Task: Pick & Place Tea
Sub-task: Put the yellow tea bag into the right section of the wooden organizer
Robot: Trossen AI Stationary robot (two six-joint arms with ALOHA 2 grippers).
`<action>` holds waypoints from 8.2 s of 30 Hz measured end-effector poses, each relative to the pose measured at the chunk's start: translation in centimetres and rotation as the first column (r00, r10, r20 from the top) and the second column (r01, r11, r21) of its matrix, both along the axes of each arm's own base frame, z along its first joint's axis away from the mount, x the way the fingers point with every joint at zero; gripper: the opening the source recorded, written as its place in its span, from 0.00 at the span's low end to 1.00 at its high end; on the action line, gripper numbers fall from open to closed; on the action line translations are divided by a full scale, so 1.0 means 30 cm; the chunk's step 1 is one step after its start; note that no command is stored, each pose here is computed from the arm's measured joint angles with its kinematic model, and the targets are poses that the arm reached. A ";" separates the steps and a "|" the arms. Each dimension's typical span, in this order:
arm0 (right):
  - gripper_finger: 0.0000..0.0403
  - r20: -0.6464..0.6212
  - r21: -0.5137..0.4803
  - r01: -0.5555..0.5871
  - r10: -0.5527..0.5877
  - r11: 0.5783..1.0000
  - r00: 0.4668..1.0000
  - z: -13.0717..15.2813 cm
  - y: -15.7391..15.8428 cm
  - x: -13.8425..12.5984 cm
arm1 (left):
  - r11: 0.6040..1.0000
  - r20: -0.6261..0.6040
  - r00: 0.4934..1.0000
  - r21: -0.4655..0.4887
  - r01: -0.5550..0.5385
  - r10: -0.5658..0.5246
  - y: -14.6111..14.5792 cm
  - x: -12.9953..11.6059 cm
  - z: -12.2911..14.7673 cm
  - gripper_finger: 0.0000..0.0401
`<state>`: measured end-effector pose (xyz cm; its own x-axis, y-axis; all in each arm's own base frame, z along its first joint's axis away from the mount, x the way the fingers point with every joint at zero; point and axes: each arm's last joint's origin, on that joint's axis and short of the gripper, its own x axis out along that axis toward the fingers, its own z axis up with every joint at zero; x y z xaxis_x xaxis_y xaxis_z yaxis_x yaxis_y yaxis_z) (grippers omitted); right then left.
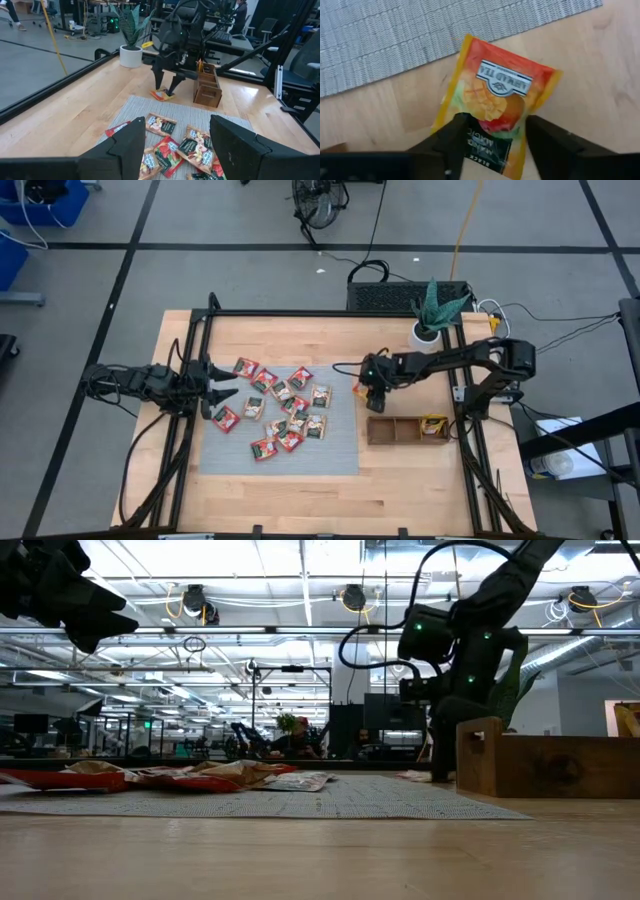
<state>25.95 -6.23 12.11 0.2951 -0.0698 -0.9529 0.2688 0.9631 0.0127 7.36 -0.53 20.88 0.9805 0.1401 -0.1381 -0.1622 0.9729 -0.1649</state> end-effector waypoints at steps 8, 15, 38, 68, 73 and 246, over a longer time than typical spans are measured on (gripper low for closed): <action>0.04 0.021 -0.022 -0.049 0.050 0.999 0.999 0.002 -0.007 0.006 | 1.000 0.000 1.000 0.000 0.000 0.000 0.000 0.000 0.000 0.56; 0.04 0.081 -0.150 -0.080 0.093 0.985 0.992 0.127 0.043 -0.017 | 1.000 0.000 1.000 0.000 0.000 0.000 0.000 0.000 0.000 0.56; 0.04 -0.306 -0.281 -0.534 0.452 0.798 0.838 0.410 0.522 -0.386 | 1.000 0.000 1.000 0.000 0.000 0.000 0.000 0.000 0.000 0.56; 0.04 -0.782 -0.128 -0.706 0.367 0.697 0.504 0.271 0.640 -0.371 | 1.000 0.000 1.000 0.000 0.000 0.000 0.000 0.000 0.000 0.56; 0.04 -0.779 -0.102 -0.712 0.389 0.694 0.491 0.264 0.646 -0.375 | 1.000 0.000 1.000 0.000 0.000 0.000 0.000 0.000 0.000 0.56; 0.42 -0.284 -0.174 -0.122 0.069 0.977 0.956 0.319 0.444 -0.376 | 1.000 -0.001 1.000 0.000 0.000 0.000 0.000 0.000 0.000 0.56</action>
<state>14.69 7.11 21.68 0.0379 -0.2391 -0.9703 0.1426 0.9623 -0.2316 7.37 -0.53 20.87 0.9803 0.1405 -0.1387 -0.1628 0.9728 -0.1650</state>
